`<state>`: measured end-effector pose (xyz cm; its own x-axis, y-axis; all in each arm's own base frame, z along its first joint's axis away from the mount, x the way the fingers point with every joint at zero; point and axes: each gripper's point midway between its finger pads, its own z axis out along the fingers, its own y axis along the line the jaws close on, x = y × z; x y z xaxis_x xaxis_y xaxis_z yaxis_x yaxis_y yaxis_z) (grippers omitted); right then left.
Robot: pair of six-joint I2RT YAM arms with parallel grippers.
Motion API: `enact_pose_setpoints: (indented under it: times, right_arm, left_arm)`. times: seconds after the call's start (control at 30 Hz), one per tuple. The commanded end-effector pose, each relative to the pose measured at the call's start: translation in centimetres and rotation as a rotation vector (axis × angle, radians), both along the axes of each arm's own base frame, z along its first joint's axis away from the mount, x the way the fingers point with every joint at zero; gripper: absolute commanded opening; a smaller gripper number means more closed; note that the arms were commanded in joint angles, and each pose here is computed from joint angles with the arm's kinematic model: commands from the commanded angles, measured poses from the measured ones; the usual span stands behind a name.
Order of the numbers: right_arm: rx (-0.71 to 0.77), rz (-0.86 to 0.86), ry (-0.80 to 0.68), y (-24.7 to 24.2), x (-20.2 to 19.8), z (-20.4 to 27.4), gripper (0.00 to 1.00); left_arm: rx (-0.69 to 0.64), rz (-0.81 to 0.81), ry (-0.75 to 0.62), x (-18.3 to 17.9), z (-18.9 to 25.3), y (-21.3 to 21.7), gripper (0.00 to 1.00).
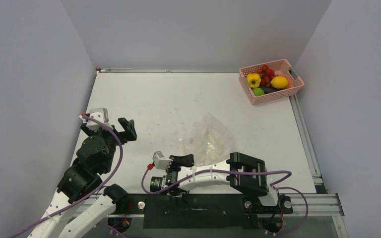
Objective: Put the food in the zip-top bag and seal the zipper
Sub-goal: Pick up the zipper food storage bag at the center of the board.
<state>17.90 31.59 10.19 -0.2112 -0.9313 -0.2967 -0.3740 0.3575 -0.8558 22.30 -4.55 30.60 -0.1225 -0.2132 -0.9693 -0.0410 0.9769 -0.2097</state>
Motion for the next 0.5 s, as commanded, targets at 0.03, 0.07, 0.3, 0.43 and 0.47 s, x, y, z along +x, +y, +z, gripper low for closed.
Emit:
enact_pose_setpoints:
  times: [0.03, 0.07, 0.3, 0.43, 0.47]
  right_arm:
    - [0.103, -0.028, -0.084, -0.6, 0.9, 3.8, 0.05]
    - [0.121, -0.032, -0.085, -0.6, 1.0, 4.1, 0.05]
    - [0.209, -0.075, -0.105, -1.6, 2.1, 6.3, 0.05]
    - [0.244, -0.110, -0.122, -2.5, 3.0, 7.3, 0.05]
    - [0.256, -0.119, -0.126, -2.7, 3.2, 7.6, 0.05]
  left_arm:
    - [-0.033, 0.002, -0.032, 0.2, 0.8, -0.1, 0.96]
    - [-0.034, 0.002, -0.032, 0.3, 0.8, -0.2, 0.96]
    - [-0.034, -0.003, -0.030, 0.3, 0.8, -0.3, 0.96]
    - [-0.040, -0.006, -0.031, 0.3, 0.8, -0.4, 0.96]
    - [-0.041, -0.006, -0.030, 0.3, 0.8, -0.4, 0.96]
